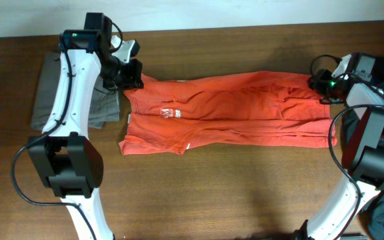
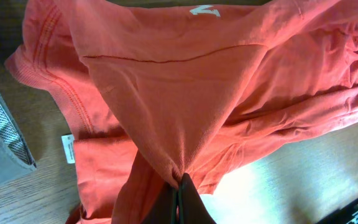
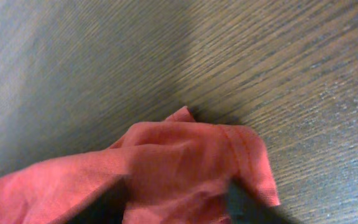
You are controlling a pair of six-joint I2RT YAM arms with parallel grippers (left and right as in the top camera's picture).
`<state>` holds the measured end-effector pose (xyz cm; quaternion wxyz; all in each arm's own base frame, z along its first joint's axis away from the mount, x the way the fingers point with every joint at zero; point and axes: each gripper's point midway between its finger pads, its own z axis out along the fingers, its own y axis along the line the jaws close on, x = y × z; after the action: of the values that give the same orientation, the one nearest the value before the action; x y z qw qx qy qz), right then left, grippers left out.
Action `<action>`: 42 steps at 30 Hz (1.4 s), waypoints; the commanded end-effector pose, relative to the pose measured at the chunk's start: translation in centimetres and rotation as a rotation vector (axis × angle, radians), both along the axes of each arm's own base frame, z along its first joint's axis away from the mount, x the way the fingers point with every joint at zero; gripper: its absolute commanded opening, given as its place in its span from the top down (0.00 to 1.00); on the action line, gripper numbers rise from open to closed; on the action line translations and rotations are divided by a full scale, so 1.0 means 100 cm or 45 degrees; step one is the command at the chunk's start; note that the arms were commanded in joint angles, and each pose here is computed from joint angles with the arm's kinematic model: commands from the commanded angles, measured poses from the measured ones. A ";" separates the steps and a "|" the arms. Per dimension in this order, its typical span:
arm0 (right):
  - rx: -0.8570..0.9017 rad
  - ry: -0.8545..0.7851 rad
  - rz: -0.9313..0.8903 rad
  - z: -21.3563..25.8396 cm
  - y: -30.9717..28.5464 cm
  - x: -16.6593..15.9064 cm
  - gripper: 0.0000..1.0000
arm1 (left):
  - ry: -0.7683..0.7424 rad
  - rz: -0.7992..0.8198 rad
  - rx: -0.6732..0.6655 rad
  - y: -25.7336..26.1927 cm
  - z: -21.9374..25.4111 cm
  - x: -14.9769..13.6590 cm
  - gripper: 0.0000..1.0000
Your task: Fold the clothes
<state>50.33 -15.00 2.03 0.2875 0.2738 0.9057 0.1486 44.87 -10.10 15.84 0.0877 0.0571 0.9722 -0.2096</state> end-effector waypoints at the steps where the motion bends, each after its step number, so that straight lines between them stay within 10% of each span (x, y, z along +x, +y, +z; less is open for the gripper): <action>1: -0.012 -0.009 -0.017 0.003 -0.005 0.005 0.75 | -0.046 0.006 -0.017 0.002 0.017 0.000 1.00; 7: 0.128 -0.142 0.146 0.046 0.008 0.012 0.96 | -0.046 0.019 -0.016 0.007 0.026 -0.007 1.00; 42: 0.038 0.328 0.057 0.104 -0.003 -0.117 0.96 | 0.203 0.003 0.323 0.055 0.019 -0.073 0.96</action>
<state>38.58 -14.90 11.50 0.1516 0.2780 0.9373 0.1456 38.16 -4.49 17.63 0.0021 0.0379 0.9945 -0.0974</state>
